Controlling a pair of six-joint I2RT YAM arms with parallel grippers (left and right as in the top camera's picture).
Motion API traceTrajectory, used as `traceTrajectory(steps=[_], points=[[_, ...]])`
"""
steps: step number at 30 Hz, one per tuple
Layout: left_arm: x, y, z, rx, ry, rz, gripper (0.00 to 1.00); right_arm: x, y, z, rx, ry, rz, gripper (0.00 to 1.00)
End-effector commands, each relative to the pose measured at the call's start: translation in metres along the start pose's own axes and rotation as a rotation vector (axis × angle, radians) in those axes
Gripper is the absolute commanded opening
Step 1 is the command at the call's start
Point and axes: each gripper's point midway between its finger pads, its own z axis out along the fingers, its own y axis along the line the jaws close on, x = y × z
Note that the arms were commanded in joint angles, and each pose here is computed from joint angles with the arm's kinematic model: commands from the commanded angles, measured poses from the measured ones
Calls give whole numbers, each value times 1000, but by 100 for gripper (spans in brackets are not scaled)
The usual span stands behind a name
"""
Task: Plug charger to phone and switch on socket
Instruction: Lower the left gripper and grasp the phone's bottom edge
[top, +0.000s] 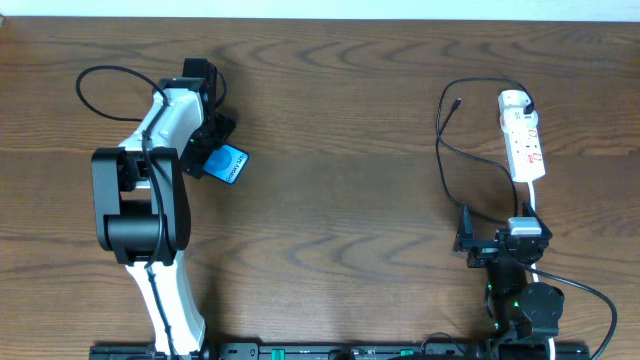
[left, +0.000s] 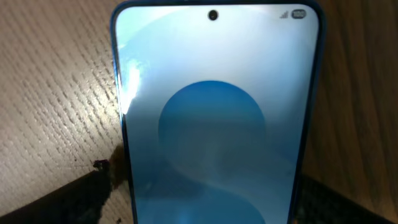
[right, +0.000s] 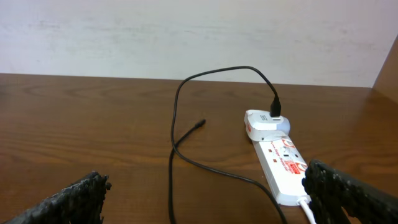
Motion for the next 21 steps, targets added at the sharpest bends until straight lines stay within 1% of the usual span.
traceTrajectory(steps=[1,2,5,10,13,21], points=[[2,9,12,-49,10,4,81,1,-1,0,4,0,9,99],[3,11,12,-55,13,5,78,1,-1,0,4,0,9,99],[4,14,12,-66,21,29,75,1,-1,0,4,0,9,99],[9,16,12,-76,42,55,73,1,-1,0,4,0,9,99],[14,14,11,-59,75,80,69,1,-1,0,4,0,9,99],[25,3,6,5,146,171,68,1,-1,0,4,0,9,99]])
